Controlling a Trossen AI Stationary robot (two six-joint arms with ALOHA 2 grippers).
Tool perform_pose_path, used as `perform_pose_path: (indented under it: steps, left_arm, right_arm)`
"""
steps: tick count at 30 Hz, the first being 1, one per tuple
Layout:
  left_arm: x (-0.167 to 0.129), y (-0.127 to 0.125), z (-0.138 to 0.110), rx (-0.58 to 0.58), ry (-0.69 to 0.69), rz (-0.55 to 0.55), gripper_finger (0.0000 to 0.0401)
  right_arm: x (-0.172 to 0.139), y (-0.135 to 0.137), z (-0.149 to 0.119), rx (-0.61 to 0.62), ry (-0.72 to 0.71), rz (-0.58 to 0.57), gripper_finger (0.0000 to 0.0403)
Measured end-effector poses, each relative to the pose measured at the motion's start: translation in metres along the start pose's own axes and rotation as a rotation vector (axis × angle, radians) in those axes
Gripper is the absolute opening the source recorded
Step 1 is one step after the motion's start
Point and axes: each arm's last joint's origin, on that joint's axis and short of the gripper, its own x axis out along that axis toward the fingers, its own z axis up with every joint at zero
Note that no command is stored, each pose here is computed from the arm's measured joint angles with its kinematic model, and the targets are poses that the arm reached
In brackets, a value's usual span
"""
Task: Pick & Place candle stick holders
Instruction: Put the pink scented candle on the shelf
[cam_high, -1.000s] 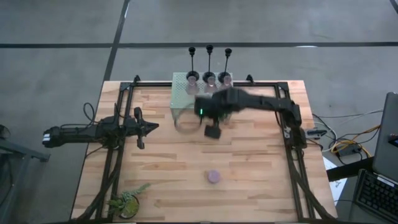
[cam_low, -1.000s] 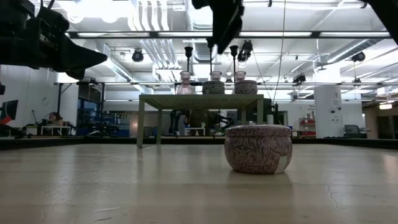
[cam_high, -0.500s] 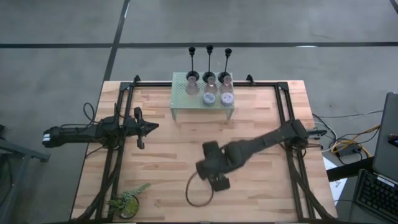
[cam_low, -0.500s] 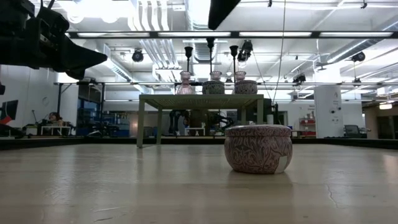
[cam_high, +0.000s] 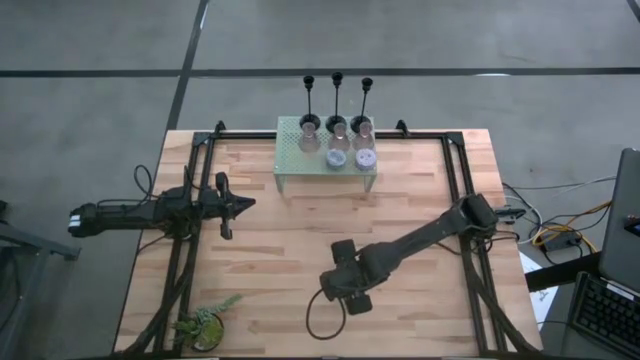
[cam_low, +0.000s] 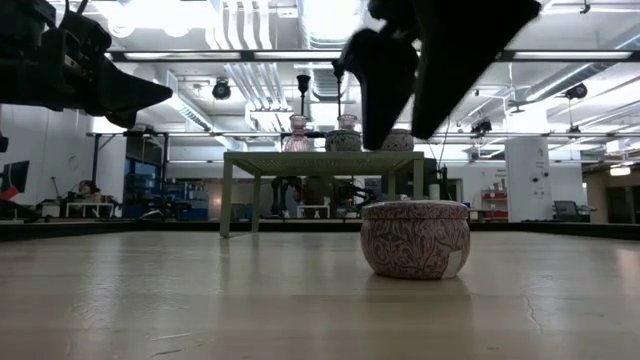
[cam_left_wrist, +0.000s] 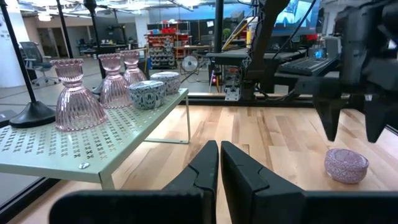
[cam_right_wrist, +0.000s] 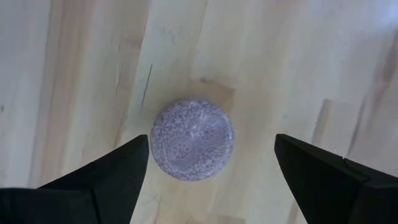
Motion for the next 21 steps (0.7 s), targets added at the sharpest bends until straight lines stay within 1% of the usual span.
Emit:
perform_pose_path:
  steps: [5,11,21]
  left_arm:
    - [0.0,0.0,0.0,0.0,0.003,0.0,0.0023]
    - [0.0,0.0,-0.001,0.0,0.005,0.0,0.0023]
    - [0.0,0.0,0.0,0.001,0.005,0.0,0.0023]
  right_arm:
    - [0.013,0.001,-0.004,0.031,-0.011,0.025,0.0345]
    - [0.027,0.003,-0.011,0.036,-0.01,0.07,0.0337]
    - [0.041,0.004,-0.018,0.053,-0.003,0.07,0.033]
